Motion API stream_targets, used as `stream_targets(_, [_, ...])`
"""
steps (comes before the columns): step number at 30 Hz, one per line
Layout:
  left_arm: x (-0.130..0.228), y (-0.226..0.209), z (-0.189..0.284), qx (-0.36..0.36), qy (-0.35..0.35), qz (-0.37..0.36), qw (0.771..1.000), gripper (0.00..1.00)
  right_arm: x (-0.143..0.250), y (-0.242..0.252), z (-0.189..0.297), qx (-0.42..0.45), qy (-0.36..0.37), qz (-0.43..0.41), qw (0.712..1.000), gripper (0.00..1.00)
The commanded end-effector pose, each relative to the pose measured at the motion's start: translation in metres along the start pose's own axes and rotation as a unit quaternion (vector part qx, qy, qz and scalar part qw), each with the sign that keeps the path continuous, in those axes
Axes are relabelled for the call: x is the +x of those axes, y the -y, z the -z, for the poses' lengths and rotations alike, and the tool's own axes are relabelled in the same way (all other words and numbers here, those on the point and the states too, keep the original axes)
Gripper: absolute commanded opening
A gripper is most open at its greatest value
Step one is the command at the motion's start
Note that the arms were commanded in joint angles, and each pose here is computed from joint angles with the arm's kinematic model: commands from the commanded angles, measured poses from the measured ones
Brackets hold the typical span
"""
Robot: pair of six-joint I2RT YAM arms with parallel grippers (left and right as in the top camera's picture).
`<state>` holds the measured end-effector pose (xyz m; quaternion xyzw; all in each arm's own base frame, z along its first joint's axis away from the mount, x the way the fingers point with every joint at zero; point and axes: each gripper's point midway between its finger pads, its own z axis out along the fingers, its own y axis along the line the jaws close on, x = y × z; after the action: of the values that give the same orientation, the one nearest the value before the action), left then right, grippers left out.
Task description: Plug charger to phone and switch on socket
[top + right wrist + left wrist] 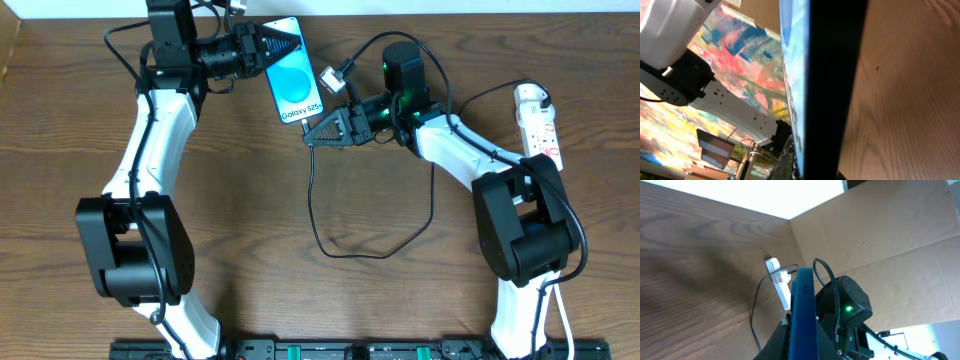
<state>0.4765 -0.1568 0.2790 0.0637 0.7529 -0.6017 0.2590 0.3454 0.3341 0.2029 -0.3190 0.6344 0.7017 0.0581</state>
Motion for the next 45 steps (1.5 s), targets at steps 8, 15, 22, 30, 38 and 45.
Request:
stream_targets(8, [0.003, 0.016, 0.001, 0.020, -0.011, -0.023, 0.999, 0.07, 0.000, -0.002, -0.002, -0.006, -0.005, 0.004, 1.000, 0.01])
stream_targets(15, [0.006, 0.019, 0.002, 0.030, -0.019, -0.027, 0.999, 0.07, 0.000, -0.002, -0.002, -0.006, -0.005, 0.004, 1.000, 0.01])
stream_targets(22, [0.006, 0.019, 0.002, 0.031, -0.019, -0.042, 0.998, 0.07, 0.000, -0.002, -0.002, -0.006, -0.005, 0.004, 1.000, 0.01])
stream_targets(30, [0.006, 0.019, 0.002, 0.031, -0.019, -0.042, 0.998, 0.08, -0.002, -0.003, -0.002, -0.006, -0.005, 0.007, 1.000, 0.01])
stream_targets(38, [0.012, 0.024, -0.008, 0.037, -0.030, -0.043, 0.998, 0.07, -0.005, -0.006, -0.002, -0.006, -0.005, 0.017, 1.000, 0.01])
stream_targets(45, [0.013, 0.025, -0.009, 0.038, -0.031, -0.043, 0.998, 0.07, -0.007, -0.005, -0.002, -0.002, -0.001, 0.016, 1.000, 0.01])
